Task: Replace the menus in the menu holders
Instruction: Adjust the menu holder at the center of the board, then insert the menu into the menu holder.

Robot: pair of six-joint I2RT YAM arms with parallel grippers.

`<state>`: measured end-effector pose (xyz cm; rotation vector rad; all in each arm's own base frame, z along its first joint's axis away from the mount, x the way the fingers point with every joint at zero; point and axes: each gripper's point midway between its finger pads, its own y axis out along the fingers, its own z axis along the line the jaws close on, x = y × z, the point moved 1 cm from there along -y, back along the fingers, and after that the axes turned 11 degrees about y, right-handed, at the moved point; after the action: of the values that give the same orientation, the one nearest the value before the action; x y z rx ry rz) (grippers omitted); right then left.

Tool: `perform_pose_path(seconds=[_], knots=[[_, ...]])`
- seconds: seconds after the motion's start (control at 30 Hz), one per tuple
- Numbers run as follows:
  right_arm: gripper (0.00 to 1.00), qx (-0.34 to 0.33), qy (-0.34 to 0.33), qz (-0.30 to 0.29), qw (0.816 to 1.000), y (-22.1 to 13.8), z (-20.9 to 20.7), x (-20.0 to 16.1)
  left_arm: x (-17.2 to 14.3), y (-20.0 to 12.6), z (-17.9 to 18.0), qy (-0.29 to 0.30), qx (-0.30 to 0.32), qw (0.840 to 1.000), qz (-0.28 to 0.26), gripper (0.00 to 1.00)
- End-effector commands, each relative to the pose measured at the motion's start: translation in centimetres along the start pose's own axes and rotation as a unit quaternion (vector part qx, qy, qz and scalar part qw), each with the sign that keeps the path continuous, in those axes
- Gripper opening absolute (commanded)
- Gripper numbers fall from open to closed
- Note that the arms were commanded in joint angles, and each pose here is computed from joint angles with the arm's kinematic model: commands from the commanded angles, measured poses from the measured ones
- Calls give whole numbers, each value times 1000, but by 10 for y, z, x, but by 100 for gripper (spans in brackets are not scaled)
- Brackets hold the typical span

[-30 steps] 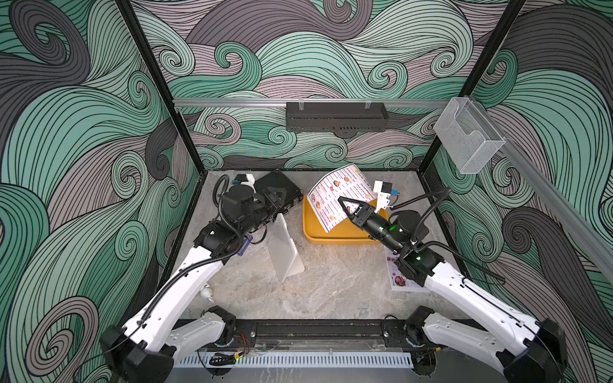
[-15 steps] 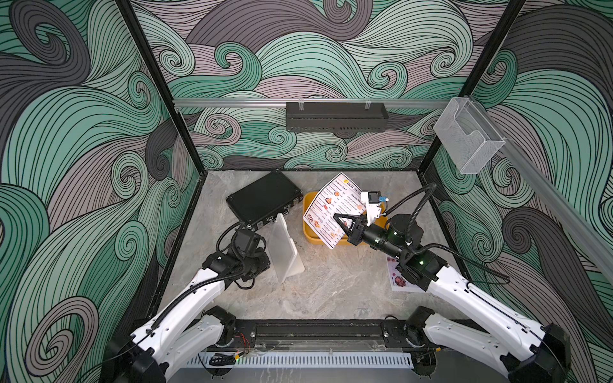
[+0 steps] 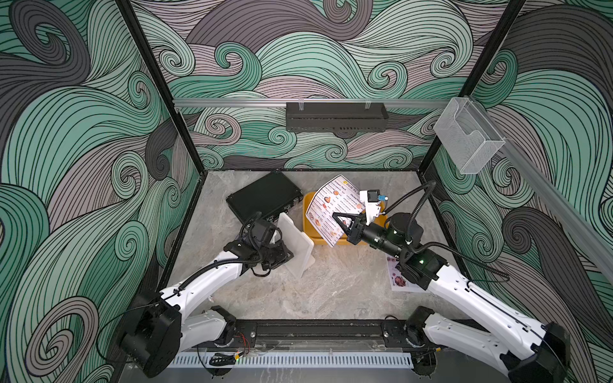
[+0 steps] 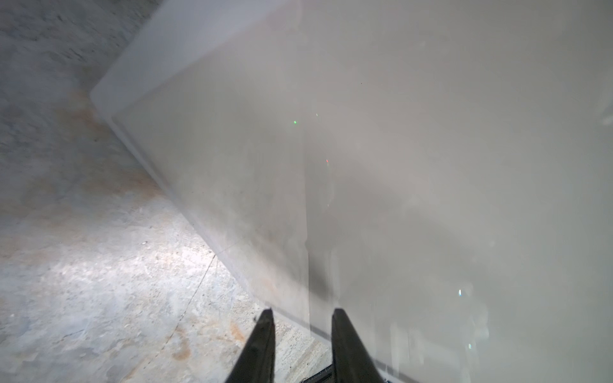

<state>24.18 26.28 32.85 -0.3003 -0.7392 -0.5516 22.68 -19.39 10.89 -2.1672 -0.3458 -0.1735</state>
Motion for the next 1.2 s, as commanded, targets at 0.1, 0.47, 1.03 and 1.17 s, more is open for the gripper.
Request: perform_pose_path(seconds=[0.1,0.47,1.03,1.17], knots=[[0,79,8,-7,997,16,34,12,15,-30,20,-13,76,994,-79,29],[0,98,-10,18,995,43,33,6,18,-48,44,-57,105,981,-152,29],[0,70,-27,38,996,60,9,-11,19,-51,50,-72,119,977,-163,28],[0,62,-35,40,997,60,5,-13,19,-53,51,-73,122,976,-167,29]])
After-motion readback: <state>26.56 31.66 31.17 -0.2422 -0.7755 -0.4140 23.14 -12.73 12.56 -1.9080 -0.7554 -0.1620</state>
